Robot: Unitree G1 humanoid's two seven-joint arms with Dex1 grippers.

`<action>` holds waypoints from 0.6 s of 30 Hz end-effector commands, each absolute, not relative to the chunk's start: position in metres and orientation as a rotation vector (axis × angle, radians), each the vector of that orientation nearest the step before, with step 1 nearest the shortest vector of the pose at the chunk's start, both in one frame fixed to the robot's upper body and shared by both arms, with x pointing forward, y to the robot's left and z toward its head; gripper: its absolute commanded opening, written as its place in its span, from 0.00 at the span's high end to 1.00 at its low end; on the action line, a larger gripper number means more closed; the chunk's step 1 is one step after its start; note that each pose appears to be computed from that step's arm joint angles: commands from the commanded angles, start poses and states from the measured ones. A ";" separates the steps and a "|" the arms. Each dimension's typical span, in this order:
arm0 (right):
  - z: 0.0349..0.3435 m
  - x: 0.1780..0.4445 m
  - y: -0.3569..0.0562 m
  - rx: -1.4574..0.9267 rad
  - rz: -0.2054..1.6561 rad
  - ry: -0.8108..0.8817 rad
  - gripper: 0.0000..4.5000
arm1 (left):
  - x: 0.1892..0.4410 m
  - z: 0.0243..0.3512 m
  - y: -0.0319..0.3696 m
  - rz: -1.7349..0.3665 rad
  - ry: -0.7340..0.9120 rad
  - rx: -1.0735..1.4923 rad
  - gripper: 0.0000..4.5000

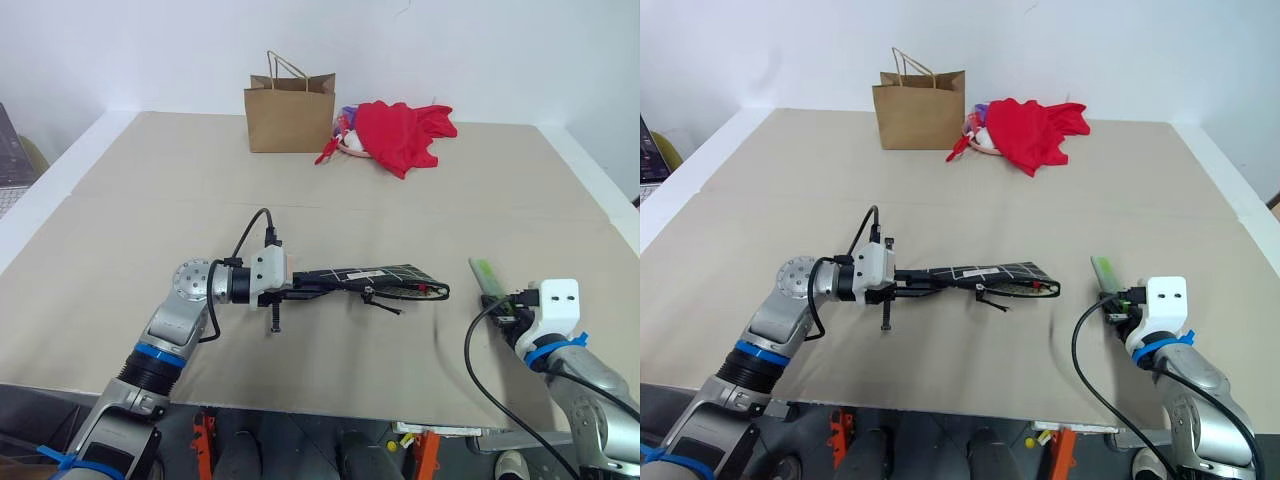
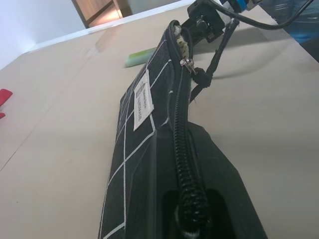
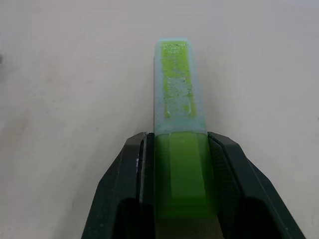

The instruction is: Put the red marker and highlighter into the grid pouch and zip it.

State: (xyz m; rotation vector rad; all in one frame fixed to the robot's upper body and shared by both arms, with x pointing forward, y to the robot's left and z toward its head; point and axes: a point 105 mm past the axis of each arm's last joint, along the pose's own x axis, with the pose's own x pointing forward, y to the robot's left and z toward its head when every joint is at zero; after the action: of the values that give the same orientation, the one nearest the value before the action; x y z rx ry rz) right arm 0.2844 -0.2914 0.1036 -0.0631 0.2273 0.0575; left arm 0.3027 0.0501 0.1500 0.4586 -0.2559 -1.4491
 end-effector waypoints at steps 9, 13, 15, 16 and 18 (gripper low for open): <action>0.217 0.236 -0.215 -0.370 0.999 0.016 0.75 | 0.300 0.163 0.049 -1.475 -0.315 0.482 1.00; 0.189 0.214 -0.211 -0.415 1.161 0.257 0.75 | 0.299 0.165 0.047 -1.481 -0.328 0.482 1.00; 0.187 0.219 -0.217 -0.409 1.129 0.266 0.75 | 0.299 0.166 0.046 -1.482 -0.333 0.481 1.00; 0.184 0.219 -0.220 -0.420 1.128 0.285 0.75 | 0.299 0.166 0.046 -1.482 -0.335 0.480 1.00; 0.180 0.225 -0.228 -0.413 1.087 0.302 0.75 | 0.298 0.167 0.045 -1.482 -0.339 0.478 1.00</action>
State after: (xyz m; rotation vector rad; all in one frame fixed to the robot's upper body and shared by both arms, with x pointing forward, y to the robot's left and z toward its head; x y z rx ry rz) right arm 0.2216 -0.2247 0.1743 -0.3792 0.3114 1.1017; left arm 0.3004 0.0478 0.1516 0.4657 -0.2659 -1.4783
